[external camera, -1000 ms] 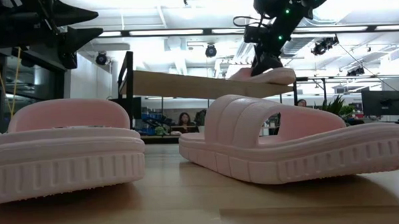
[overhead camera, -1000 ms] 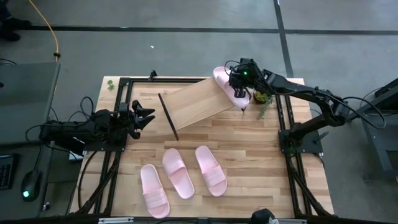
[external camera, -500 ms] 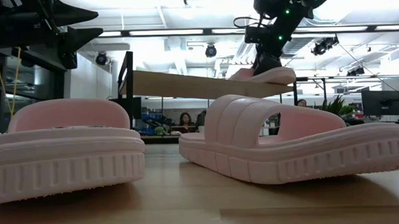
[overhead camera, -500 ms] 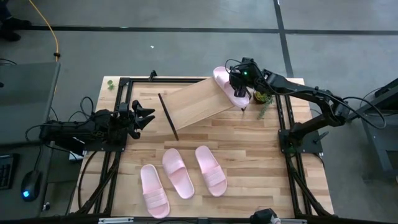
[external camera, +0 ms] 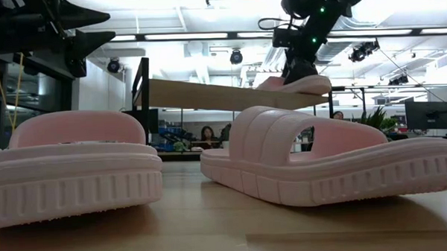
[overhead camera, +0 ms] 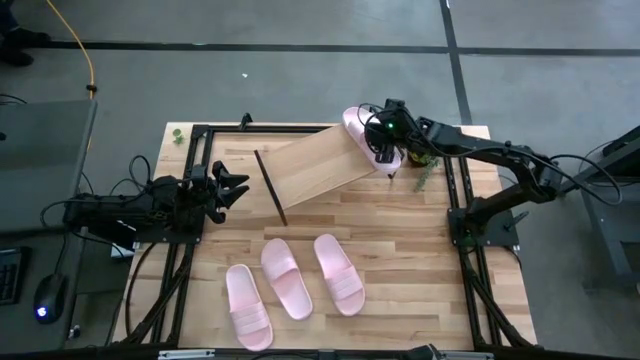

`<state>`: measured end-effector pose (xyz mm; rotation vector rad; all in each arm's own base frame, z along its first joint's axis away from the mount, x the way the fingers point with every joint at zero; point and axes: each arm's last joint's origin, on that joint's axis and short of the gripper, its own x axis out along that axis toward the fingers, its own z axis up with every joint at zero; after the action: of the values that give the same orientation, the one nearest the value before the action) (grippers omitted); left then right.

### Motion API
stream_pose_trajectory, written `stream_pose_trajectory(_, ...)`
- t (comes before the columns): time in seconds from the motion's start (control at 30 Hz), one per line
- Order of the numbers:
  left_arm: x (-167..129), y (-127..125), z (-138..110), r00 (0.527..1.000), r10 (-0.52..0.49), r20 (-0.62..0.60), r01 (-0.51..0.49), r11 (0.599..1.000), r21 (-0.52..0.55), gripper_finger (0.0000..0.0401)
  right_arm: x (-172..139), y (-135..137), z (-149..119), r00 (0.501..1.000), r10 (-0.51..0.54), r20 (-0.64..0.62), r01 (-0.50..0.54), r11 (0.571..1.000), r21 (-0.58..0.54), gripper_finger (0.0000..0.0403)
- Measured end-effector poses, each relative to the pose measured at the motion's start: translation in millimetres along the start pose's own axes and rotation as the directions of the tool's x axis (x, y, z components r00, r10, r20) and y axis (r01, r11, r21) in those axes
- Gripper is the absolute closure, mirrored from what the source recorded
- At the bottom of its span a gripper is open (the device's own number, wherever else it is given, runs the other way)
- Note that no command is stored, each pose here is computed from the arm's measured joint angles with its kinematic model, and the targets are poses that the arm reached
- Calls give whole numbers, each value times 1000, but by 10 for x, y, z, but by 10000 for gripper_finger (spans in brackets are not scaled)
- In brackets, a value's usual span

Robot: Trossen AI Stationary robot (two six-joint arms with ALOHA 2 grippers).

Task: Pick and place slides into the shelf
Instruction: Put the pink slipper on the shelf

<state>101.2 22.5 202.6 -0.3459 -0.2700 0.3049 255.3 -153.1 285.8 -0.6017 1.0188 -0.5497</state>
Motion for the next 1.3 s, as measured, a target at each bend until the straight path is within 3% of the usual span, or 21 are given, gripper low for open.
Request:
stream_pose_trajectory(0.37, 0, 5, -15, 1000, 6, -15, -6, 1000, -3, 235, -77, 108, 45, 1000, -1, -31, 1, 1000, 17, 162)
stream_pose_trajectory(0.7, 0, 5, -15, 1000, 5, -15, -6, 1000, -4, 235, -454, 162, 105, 999, -19, 36, 16, 995, 96, 162)
stream_pose_trajectory(1.03, 0, 0, -17, 1000, -12, -22, 12, 1000, -5, 235, -752, 418, 274, 985, 57, 165, -86, 981, 173, 162)
stream_pose_trajectory(1.3, 0, 0, -16, 1000, -13, -21, 13, 1000, -5, 235, -947, 671, 408, 946, 177, 273, -250, 933, 260, 162)
